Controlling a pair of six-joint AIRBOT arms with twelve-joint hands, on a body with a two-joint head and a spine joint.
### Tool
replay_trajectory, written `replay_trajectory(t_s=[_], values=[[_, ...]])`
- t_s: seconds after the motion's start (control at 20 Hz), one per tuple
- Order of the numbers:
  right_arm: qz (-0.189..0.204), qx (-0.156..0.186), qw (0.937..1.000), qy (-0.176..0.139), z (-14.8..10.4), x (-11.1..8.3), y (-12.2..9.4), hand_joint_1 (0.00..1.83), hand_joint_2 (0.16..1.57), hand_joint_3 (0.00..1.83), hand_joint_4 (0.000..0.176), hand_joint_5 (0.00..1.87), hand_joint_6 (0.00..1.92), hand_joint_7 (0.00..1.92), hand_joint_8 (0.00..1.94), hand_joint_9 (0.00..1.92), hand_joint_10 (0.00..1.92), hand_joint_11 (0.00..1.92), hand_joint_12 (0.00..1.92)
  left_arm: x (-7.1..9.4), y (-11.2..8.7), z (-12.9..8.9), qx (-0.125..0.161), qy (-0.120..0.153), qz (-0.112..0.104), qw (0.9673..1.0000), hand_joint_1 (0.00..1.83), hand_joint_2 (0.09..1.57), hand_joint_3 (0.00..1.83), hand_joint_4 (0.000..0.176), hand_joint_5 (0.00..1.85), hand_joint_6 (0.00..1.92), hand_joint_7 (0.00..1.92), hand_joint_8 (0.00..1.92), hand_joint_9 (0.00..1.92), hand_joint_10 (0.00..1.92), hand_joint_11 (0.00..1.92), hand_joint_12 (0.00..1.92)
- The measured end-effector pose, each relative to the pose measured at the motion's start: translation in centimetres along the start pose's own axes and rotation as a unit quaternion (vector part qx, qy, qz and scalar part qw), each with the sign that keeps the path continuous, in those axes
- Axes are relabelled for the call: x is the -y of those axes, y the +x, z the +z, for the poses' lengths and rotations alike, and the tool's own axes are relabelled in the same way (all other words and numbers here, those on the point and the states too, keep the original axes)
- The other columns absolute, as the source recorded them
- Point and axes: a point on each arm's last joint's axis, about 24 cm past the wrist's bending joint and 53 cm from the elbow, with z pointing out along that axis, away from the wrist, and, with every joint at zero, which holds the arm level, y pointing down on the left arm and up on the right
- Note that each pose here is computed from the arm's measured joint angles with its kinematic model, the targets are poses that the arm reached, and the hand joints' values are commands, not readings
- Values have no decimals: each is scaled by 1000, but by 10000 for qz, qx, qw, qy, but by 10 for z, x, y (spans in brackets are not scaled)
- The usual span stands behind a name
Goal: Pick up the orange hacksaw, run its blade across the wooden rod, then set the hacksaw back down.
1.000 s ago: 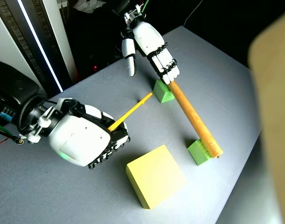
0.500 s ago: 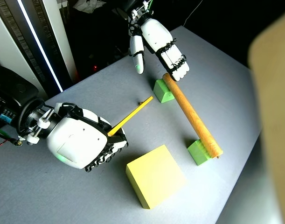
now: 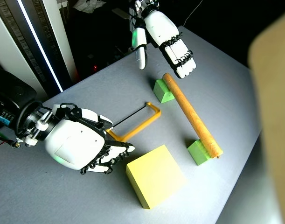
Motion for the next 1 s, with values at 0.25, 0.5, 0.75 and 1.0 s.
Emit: replay_trajectory(t_s=[0.25, 0.5, 0.75, 1.0], values=[[-23, -5, 10000, -90, -14, -11, -3, 1203, 982, 0, 0, 648, 3, 653, 0, 689, 0, 352, 837, 16, 1, 1, -272, 196, 234, 9992, 0, 1266, 2, 0, 28, 6, 21, 1, 0, 0, 0, 0], [-243, 233, 9982, -499, -39, -51, -26, 1106, 974, 0, 0, 727, 28, 786, 45, 806, 47, 422, 882, 20, 6, -4, -447, 262, 310, 9982, 0, 1307, 0, 0, 372, 26, 536, 58, 514, 64, 2, 871], [-662, 245, 9951, -694, -62, -75, -51, 907, 1013, 1, 0, 516, 1789, 549, 1892, 606, 1897, 642, 1905, 23, 13, -8, -580, 265, 256, 9976, 410, 1283, 3, 0, 165, 1913, 276, 1917, 384, 1918, 493, 1920], [-635, 317, 9937, -870, -76, -91, -63, 505, 1109, 7, 0, 1014, 1921, 1042, 1941, 1060, 1921, 1199, 1921, 30, 13, -8, -538, 336, 200, 9978, 401, 1433, 17, 0, 1228, 1921, 1322, 1921, 1391, 1921, 1570, 1921]])
